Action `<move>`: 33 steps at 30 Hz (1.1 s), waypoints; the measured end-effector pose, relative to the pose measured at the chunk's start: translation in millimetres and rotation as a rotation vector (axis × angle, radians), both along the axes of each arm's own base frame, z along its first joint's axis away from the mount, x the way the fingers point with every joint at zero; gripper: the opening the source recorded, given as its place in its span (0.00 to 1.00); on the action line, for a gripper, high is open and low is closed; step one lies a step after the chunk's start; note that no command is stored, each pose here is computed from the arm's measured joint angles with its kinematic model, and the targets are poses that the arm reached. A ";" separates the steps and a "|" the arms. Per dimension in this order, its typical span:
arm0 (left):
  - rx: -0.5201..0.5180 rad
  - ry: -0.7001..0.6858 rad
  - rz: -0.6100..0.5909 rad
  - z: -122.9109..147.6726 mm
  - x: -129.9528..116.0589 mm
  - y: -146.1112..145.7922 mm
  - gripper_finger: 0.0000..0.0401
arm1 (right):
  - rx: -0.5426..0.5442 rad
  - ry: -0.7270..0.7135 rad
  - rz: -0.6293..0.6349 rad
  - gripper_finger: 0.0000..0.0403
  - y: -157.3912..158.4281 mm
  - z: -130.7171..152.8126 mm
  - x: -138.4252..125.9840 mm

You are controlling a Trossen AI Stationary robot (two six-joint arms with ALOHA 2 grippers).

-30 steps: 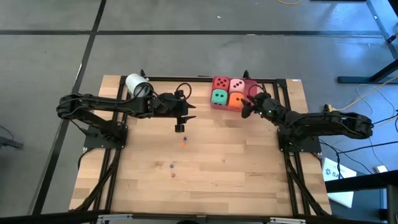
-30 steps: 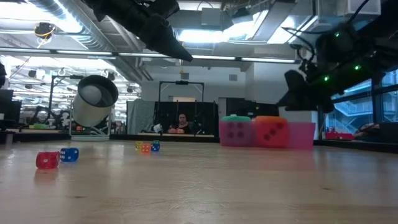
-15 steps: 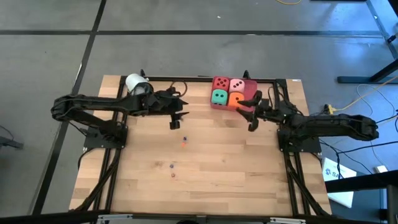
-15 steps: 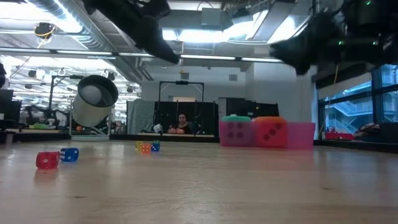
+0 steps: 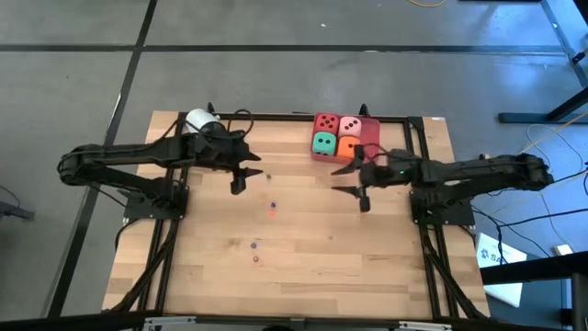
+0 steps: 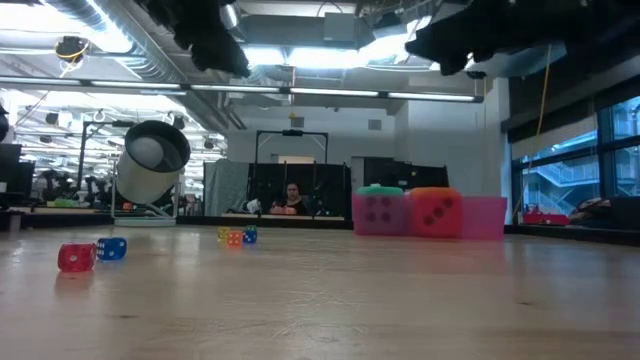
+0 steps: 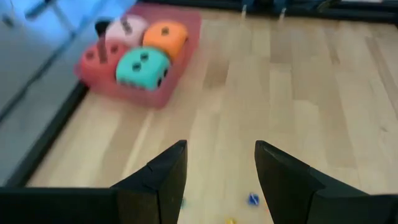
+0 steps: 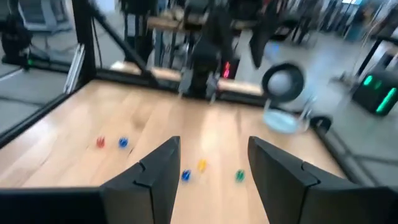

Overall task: Pick & Place Dice
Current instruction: Put the small green dice into the red bin

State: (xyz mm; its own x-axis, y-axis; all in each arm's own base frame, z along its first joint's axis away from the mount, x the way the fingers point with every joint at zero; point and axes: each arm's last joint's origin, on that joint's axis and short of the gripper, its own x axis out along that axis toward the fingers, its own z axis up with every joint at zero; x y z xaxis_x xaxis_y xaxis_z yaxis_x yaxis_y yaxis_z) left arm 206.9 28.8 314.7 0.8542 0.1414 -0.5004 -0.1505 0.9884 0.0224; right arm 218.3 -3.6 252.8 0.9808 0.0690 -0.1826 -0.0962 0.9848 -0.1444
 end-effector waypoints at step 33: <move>-0.045 0.047 0.155 -169.3 16.0 20.0 0.46 | 0.287 0.012 -0.197 0.47 44.4 -103.8 75.2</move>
